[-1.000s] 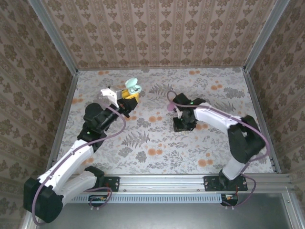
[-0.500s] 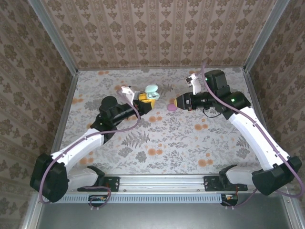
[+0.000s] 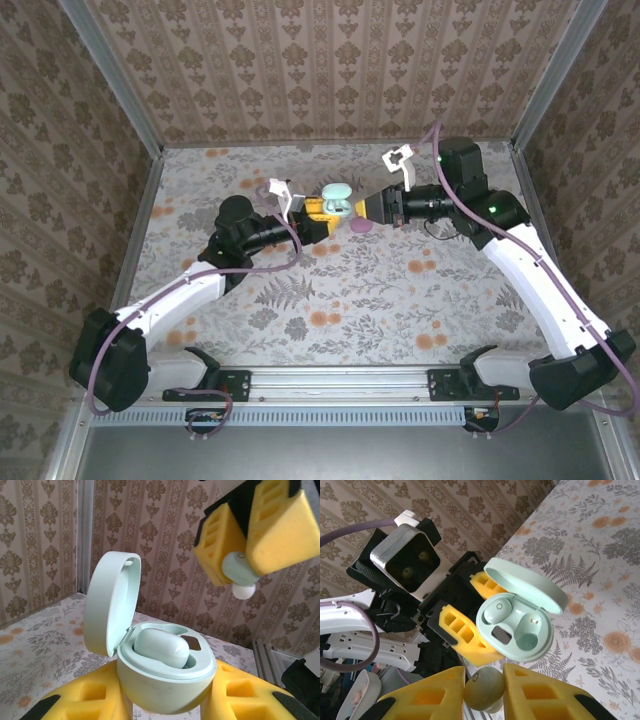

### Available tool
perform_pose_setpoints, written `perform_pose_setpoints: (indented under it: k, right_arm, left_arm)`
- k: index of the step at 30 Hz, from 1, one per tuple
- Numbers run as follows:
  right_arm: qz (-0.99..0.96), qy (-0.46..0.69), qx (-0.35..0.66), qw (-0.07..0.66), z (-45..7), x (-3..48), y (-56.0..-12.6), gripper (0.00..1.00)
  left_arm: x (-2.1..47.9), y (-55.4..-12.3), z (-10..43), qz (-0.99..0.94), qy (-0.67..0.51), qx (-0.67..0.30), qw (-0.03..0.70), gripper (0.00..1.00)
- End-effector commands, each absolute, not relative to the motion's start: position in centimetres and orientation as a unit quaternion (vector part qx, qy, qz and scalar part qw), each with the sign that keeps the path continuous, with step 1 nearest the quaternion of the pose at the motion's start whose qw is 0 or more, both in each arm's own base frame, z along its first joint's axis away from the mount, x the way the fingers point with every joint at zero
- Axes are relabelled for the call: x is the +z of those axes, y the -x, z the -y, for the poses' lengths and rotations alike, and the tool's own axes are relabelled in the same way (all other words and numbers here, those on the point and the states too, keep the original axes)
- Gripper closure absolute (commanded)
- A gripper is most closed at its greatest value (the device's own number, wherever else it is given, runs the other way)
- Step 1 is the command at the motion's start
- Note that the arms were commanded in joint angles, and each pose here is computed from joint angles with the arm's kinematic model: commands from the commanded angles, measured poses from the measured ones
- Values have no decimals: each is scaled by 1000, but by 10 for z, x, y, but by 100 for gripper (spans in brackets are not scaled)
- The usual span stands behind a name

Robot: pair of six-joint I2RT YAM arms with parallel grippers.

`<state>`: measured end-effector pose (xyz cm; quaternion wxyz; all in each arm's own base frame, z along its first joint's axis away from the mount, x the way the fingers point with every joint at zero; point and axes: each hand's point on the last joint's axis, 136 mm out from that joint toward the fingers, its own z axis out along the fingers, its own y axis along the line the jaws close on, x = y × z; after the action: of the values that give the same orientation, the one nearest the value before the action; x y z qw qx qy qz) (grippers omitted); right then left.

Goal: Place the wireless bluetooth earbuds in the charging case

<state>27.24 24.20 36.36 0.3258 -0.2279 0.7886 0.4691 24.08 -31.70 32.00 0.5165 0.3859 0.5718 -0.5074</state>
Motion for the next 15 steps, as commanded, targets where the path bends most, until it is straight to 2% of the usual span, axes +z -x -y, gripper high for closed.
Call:
perform_pose_setpoints:
  k: [1,15]
  right_arm:
    - [-767,240,486,343,-248,382,-276,74]
    - [-777,233,475,341,-254,368,-292,75]
  left_arm:
    - [344,-229,321,-531,-409,-519,531,71]
    - [351,-225,323,-522,-414,-522,533,71]
